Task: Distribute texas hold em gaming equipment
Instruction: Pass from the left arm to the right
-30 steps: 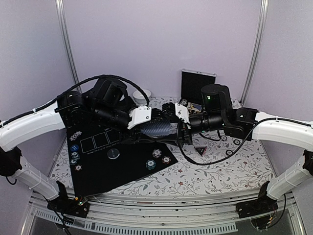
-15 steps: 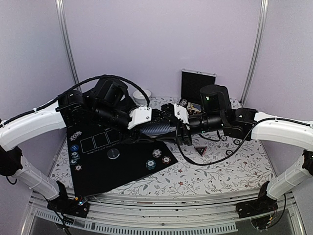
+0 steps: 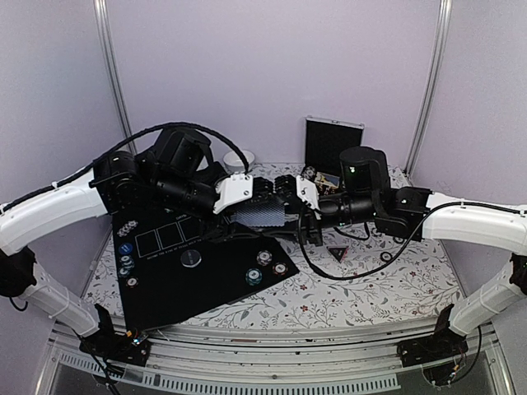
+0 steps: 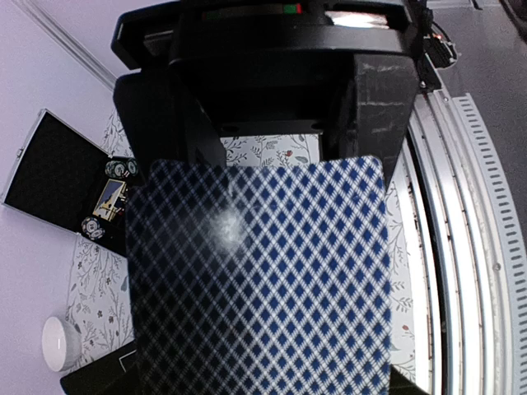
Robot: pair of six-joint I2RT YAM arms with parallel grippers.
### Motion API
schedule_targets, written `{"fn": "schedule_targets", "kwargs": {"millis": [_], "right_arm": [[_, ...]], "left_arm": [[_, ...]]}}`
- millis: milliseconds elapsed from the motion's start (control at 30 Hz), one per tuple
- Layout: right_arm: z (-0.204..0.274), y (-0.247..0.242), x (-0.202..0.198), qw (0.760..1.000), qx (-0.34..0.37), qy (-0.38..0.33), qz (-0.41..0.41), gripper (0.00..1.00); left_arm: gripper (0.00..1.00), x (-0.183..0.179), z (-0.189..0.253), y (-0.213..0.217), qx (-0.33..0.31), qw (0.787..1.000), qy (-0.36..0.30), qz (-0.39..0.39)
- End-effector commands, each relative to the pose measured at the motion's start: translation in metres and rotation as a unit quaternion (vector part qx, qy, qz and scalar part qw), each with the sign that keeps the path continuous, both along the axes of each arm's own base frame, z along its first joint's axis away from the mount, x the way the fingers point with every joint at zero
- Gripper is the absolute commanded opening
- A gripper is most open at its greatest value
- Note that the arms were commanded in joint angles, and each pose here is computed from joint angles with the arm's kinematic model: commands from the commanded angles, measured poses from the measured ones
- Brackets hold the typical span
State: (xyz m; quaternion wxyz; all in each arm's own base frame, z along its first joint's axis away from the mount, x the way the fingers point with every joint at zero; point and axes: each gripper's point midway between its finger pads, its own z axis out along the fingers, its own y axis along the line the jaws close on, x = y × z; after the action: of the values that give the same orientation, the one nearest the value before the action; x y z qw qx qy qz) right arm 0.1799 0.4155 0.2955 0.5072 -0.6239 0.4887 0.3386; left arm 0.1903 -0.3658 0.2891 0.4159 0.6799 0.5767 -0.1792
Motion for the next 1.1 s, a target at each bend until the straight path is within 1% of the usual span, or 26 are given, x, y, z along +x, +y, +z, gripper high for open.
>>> {"fn": "schedule_targets", "kwargs": {"millis": [0,67,133,167,333,433,467,533,667,767,833,900,933,1067], "right_arm": [[0.021,-0.002,-0.008,0.999,0.034,-0.006,0.012,0.28],[0.024,-0.002,-0.009,0.999,0.04,-0.005,0.015,0.28],[0.029,-0.002,-0.01,0.999,0.048,-0.003,0.018,0.28],[0.031,-0.002,-0.012,0.998,0.051,-0.001,0.021,0.28],[0.035,-0.003,-0.017,0.998,0.058,0.0,0.033,0.28],[0.037,-0.003,-0.019,0.997,0.061,0.001,0.04,0.28],[0.039,-0.004,-0.019,0.997,0.063,0.001,0.039,0.28],[0.04,-0.004,-0.02,0.997,0.064,0.0,0.039,0.28],[0.039,-0.005,-0.019,0.997,0.063,0.0,0.035,0.28],[0.038,-0.007,-0.018,0.998,0.062,-0.001,0.028,0.28],[0.037,-0.008,-0.016,0.998,0.061,-0.004,0.021,0.32],[0.037,-0.01,-0.014,0.998,0.06,-0.005,0.012,0.4],[0.036,-0.011,-0.012,0.998,0.059,-0.006,0.005,0.47],[0.031,-0.015,-0.01,0.999,0.053,-0.002,-0.01,0.69]], "left_arm": [[0.56,0.001,0.019,-0.002,-0.033,0.999,-0.011,-0.003],[0.53,0.001,0.015,-0.003,-0.026,1.0,-0.007,-0.006],[0.52,0.002,0.012,-0.003,-0.02,1.0,-0.004,-0.005],[0.53,0.002,0.01,-0.003,-0.018,1.0,-0.004,-0.005],[0.62,0.004,0.006,-0.002,-0.011,1.0,-0.004,0.0],[0.64,0.007,0.003,-0.002,-0.006,1.0,-0.006,0.006],[0.62,0.008,0.001,-0.003,-0.004,1.0,-0.006,0.007],[0.54,0.009,-0.001,-0.004,-0.002,1.0,-0.004,0.008],[0.46,0.01,0.0,-0.004,-0.002,1.0,-0.006,0.009],[0.44,0.01,0.002,-0.004,-0.003,1.0,-0.008,0.011],[0.43,0.011,0.002,-0.003,-0.004,1.0,-0.01,0.013],[0.42,0.012,0.004,-0.002,-0.005,1.0,-0.014,0.017],[0.42,0.013,0.005,-0.002,-0.007,1.0,-0.016,0.018],[0.42,0.015,0.009,-0.001,-0.012,0.999,-0.022,0.024]]}}
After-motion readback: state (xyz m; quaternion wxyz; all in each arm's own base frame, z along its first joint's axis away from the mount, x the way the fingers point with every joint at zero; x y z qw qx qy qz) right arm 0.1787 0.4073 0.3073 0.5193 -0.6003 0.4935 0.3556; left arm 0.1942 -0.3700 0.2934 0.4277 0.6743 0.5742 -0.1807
